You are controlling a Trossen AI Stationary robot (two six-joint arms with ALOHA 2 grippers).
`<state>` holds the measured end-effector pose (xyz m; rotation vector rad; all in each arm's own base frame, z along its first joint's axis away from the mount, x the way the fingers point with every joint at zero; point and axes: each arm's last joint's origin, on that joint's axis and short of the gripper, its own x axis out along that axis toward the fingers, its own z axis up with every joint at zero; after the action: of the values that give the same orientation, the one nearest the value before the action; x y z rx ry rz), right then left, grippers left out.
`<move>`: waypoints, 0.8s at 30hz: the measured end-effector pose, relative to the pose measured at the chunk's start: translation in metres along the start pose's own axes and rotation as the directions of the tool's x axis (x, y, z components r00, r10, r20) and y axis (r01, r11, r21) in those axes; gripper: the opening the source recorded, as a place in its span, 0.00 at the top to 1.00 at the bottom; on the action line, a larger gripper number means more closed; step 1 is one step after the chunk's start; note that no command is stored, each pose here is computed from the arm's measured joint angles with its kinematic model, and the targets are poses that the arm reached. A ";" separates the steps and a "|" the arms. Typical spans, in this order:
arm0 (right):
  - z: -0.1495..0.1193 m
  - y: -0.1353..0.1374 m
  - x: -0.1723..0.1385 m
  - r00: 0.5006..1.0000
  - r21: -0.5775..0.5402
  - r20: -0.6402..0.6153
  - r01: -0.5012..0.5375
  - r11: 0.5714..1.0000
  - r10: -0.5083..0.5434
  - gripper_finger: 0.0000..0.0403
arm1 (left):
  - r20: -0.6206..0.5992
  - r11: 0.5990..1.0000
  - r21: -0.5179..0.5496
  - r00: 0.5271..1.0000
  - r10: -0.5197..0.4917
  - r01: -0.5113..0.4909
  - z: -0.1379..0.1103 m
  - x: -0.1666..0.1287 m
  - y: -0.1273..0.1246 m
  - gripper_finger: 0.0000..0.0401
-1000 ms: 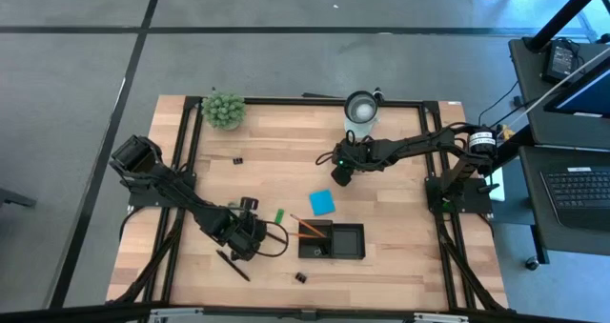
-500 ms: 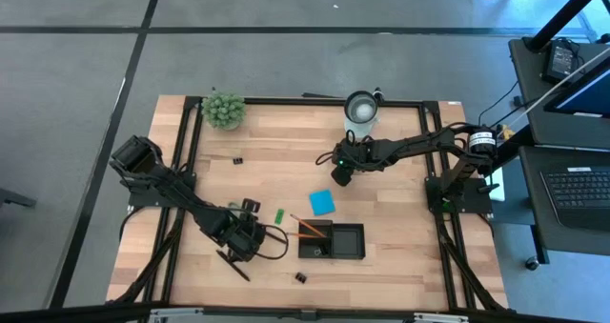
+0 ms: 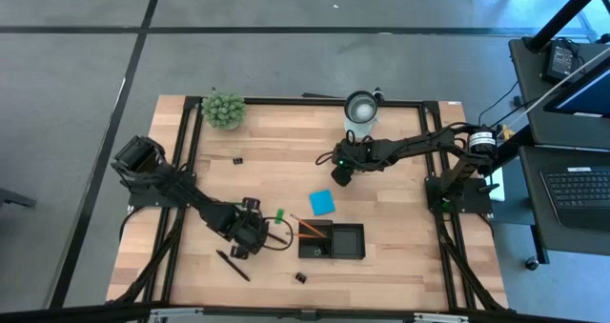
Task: Pick and place office supplies into organizer
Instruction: Put the middle pen into the top left slot of the desk organizer
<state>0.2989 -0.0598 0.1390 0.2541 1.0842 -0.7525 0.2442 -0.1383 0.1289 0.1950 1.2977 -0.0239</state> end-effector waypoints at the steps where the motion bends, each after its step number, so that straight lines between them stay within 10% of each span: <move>1: 0.000 0.000 0.000 1.000 0.001 0.000 0.000 1.000 0.000 0.43 | -0.007 1.000 -0.017 1.000 -0.012 0.012 0.000 0.001 0.002 0.65; 24: 0.000 0.000 0.000 1.000 -0.018 0.000 0.000 1.000 0.000 0.43 | -0.019 1.000 -0.013 0.999 -0.028 0.028 0.003 0.004 0.011 0.88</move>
<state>0.2988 -0.0598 0.1390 0.2389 1.0906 -0.7431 0.2499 -0.1279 0.1277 0.1661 1.3197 -0.0375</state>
